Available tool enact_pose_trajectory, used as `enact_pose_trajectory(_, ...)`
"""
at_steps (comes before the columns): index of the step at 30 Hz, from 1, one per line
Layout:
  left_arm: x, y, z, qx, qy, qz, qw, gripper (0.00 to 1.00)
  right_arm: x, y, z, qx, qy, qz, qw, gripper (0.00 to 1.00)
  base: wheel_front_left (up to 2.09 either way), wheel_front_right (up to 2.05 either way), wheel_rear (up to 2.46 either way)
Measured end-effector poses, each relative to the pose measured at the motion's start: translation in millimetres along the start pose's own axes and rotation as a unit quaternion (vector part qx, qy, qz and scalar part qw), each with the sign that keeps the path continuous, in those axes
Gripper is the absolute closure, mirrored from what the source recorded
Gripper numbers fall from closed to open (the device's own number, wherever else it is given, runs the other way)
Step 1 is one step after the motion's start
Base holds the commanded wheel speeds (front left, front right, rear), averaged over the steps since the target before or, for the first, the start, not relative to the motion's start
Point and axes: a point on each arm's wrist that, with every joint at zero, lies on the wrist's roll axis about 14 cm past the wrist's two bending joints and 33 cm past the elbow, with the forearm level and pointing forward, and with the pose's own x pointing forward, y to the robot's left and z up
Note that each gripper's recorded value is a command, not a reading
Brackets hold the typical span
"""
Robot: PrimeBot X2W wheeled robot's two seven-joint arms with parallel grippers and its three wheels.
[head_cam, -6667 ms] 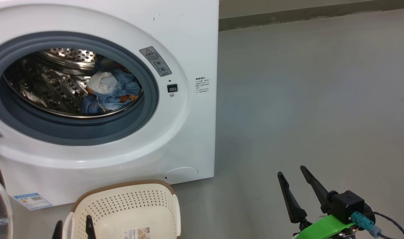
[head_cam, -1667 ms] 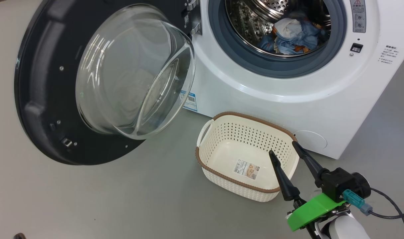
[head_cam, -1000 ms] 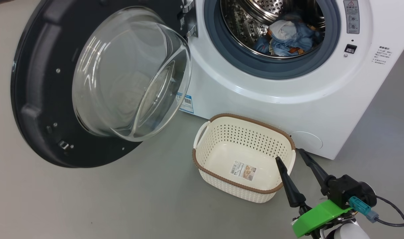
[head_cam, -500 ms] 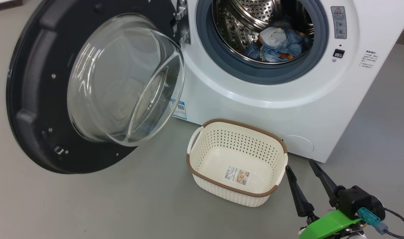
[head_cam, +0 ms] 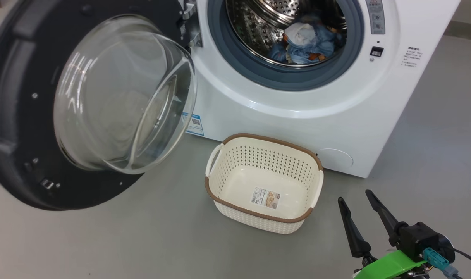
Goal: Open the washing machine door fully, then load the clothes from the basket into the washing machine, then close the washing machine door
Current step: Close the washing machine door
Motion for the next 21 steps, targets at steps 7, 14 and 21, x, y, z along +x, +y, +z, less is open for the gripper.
enact_pose_trajectory(7,22,-7,-20,-0.071,0.037,0.006,0.997,1.0,-6,-19,-8,-0.004,0.01,-0.019,1.0,0.0,0.0,0.0,0.0)
enact_pose_trajectory(14,37,-13,-67,-0.123,0.11,0.014,0.986,1.0,-7,-42,-14,-0.009,0.017,-0.04,0.999,0.0,0.0,0.0,0.0)
enact_pose_trajectory(21,43,-7,-108,-0.125,0.147,0.035,0.981,1.0,-13,-61,-23,-0.01,0.03,-0.06,0.998,0.0,0.0,0.0,0.0)
